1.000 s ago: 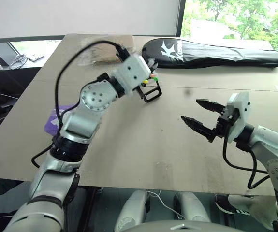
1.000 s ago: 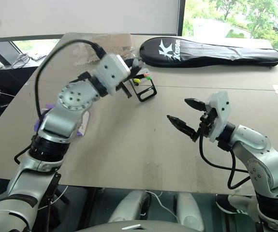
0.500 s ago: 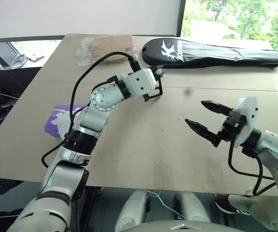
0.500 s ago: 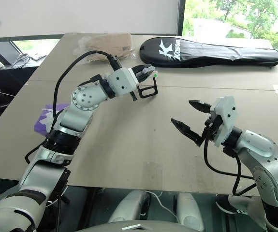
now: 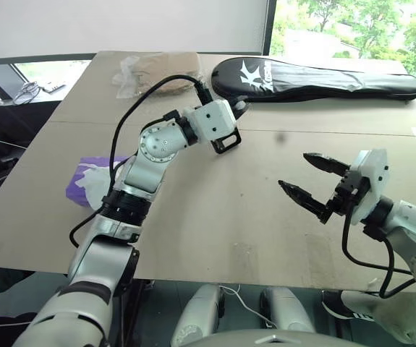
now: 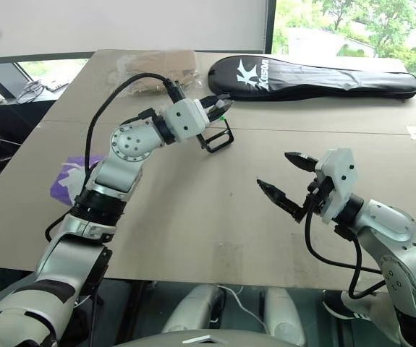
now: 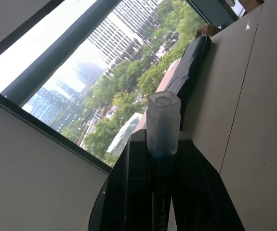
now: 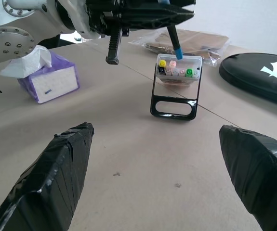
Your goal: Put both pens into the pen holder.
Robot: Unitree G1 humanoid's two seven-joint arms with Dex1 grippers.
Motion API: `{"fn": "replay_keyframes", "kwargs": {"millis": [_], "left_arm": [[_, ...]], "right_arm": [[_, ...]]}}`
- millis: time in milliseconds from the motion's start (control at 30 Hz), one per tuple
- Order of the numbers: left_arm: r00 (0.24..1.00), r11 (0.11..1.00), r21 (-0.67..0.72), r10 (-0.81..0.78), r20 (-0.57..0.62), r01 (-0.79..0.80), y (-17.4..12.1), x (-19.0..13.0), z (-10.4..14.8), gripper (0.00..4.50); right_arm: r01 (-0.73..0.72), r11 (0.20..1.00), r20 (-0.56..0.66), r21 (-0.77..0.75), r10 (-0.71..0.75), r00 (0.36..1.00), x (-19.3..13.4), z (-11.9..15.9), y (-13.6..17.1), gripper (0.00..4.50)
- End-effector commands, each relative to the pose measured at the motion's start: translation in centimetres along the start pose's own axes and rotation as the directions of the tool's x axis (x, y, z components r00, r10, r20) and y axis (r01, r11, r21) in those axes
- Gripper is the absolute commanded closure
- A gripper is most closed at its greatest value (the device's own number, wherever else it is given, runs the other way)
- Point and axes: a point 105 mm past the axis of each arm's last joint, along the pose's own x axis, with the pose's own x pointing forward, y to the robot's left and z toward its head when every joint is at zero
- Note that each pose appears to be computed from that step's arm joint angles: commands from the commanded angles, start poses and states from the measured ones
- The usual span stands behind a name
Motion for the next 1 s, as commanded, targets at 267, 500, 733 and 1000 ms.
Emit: {"fn": "replay_keyframes", "kwargs": {"millis": [267, 500, 733, 1000], "left_arm": [[0.999, 0.993, 0.114, 0.024, -0.046, -0.018, 1.1, -0.3, -2.4, 2.24], [0.995, 0.956, -0.291, 0.063, 0.073, -0.039, 1.1, -1.6, 0.2, 0.38], [0.994, 0.689, -0.725, -0.064, -0.087, -0.019, -4.9, -7.7, 0.3, 0.38], [0.943, 0.544, -0.815, -0.122, -0.309, -0.197, -10.0, -14.3, 0.2, 0.38]], "right_arm": [[-0.001, 0.999, 0.035, -0.047, 0.002, 0.999, -0.1, 1.0, 0.2, 0.00], [0.015, 0.998, 0.010, -0.056, -0.015, 1.000, -0.4, 0.5, 0.2, 0.00], [0.058, 0.996, -0.081, -0.061, -0.063, 0.995, -2.7, -1.4, -0.9, 0.00], [0.110, 0.991, -0.227, -0.072, -0.123, 0.966, -6.9, -4.1, -2.1, 0.00]]}}
